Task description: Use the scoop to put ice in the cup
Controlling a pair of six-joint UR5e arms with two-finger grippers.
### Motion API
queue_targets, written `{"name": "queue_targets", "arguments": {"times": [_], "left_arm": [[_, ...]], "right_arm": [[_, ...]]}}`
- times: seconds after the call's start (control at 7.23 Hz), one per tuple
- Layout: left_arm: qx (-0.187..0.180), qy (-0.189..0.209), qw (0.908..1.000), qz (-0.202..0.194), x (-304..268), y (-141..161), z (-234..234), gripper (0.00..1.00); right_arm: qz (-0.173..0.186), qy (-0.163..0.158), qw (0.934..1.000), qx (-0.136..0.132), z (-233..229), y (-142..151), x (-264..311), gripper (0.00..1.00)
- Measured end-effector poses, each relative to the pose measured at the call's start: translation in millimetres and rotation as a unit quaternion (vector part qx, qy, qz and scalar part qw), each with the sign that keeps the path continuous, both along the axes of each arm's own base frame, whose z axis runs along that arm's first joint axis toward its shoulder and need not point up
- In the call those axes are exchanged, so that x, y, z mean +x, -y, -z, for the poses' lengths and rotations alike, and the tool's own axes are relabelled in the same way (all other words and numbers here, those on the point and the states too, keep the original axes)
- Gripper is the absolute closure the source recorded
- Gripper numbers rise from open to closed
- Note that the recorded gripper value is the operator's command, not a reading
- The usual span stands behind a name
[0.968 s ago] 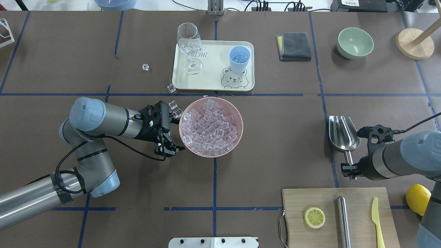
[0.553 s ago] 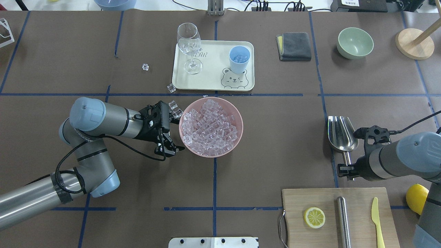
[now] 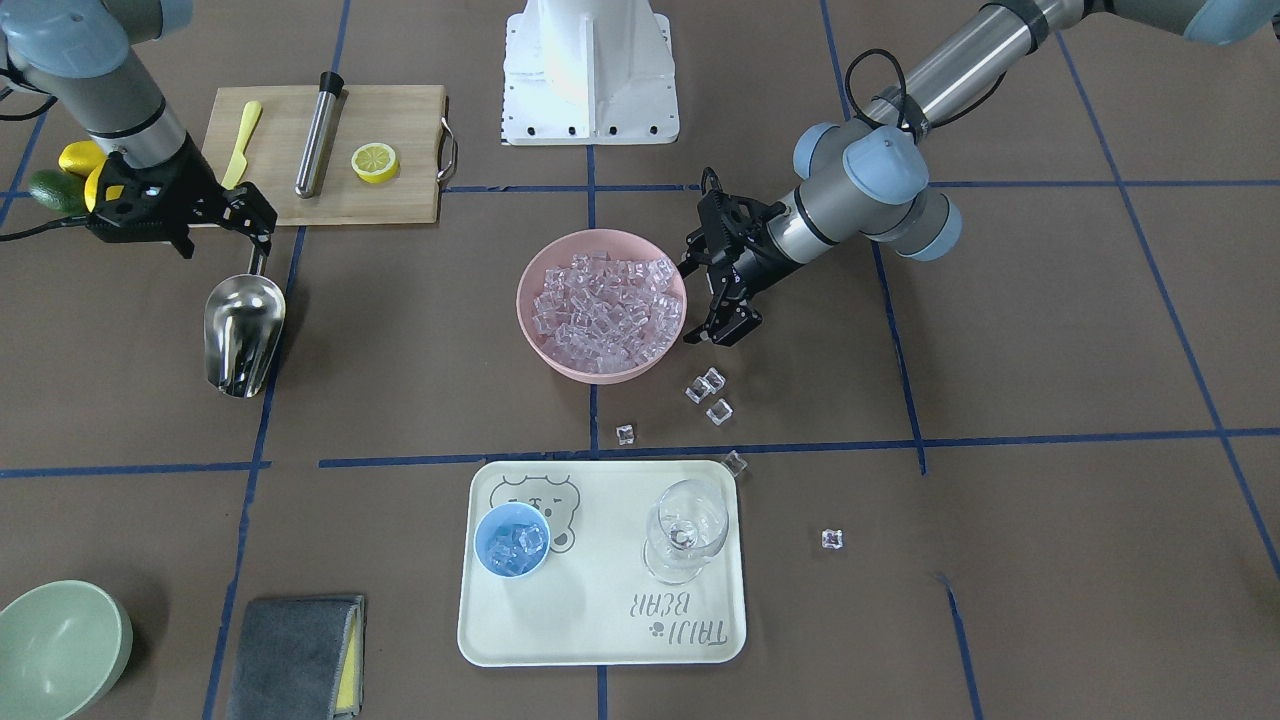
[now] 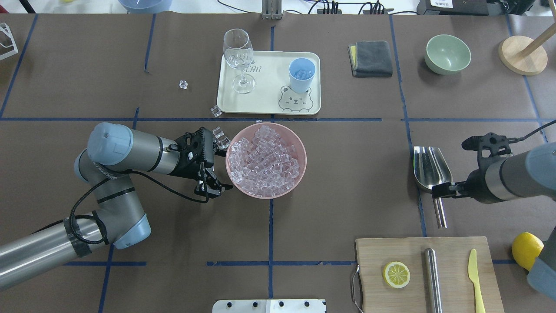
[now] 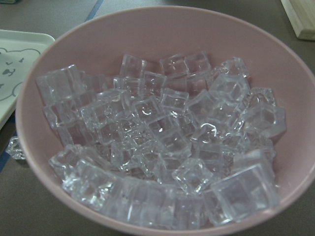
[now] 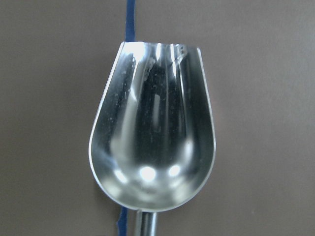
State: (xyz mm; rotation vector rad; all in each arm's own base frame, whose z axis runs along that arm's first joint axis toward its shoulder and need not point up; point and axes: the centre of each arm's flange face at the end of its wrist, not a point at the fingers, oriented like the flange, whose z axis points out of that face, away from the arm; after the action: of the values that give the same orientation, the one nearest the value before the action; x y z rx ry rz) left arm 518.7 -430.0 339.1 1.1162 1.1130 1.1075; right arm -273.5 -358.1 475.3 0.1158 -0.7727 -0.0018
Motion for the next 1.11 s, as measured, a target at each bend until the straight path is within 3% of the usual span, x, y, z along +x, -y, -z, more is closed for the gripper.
{"name": "queue_targets", "arguments": {"times": [0.28, 0.55, 0.83, 1.11], "left_arm": [[-0.002, 0.003, 1.0000, 0.009, -10.4, 9.9, -4.3, 0.00], [-0.009, 0.013, 0.9995, 0.028, -34.6, 30.8, -16.9, 0.00], [-0.017, 0.028, 0.9972, 0.067, -80.8, 59.8, -40.9, 0.00], [-0.030, 0.058, 0.9919, 0.109, -143.6, 93.3, -77.7, 0.00]], "right_arm": [[0.038, 0.001, 0.9990, 0.025, -25.4, 44.8, 81.2, 0.00], [0.075, -0.018, 0.9958, 0.050, -59.2, 72.0, 168.2, 0.00], [0.095, -0.022, 0.9933, 0.061, -78.2, 76.2, 241.4, 0.00], [0.088, -0.020, 0.9949, 0.047, -97.0, 62.9, 290.5, 0.00]]}}
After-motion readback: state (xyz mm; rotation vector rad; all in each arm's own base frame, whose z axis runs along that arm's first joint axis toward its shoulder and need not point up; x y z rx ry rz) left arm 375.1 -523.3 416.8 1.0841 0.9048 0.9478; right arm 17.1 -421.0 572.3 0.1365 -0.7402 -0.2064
